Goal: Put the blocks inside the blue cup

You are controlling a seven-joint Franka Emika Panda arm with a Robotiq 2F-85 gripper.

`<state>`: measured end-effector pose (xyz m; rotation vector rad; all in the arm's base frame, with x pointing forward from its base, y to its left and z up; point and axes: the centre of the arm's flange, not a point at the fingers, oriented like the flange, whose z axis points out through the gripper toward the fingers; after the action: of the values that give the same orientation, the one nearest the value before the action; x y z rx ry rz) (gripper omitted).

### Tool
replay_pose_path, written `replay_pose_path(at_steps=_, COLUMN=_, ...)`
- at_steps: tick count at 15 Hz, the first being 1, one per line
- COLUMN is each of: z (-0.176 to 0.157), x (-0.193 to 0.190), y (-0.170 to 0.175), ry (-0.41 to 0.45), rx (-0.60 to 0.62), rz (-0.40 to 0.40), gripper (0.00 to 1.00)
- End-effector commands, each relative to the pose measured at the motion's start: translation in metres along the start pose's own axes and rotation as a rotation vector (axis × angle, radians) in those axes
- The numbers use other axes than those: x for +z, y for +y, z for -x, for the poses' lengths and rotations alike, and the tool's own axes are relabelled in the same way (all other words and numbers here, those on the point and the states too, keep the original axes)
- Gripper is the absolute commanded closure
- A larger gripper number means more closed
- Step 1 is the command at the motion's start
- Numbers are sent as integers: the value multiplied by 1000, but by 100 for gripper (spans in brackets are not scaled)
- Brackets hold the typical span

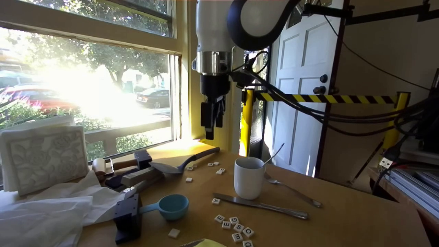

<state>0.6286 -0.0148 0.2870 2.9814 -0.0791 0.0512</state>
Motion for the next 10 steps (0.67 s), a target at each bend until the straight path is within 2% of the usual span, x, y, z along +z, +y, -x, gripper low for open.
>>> replay_pose_path(at_steps=1, z=16, x=-3, y=15, ry=2, rx=62, rz=-23, gripper=0)
replay_pose_path(at_steps=2, z=15, x=5, y=21, ry=-1, rx=91, rz=-22, gripper=0)
replay_pose_path(at_steps=5, z=1, x=35, y=33, ry=0, rx=153, rz=-96, gripper=0)
replay_pose_path(at_steps=7, z=-8, x=51, y=34, ry=15, rx=162, rz=-146, gripper=0)
replay_pose_path(at_steps=10, z=-22, x=71, y=28, ry=68, rx=145, rz=-171, gripper=0)
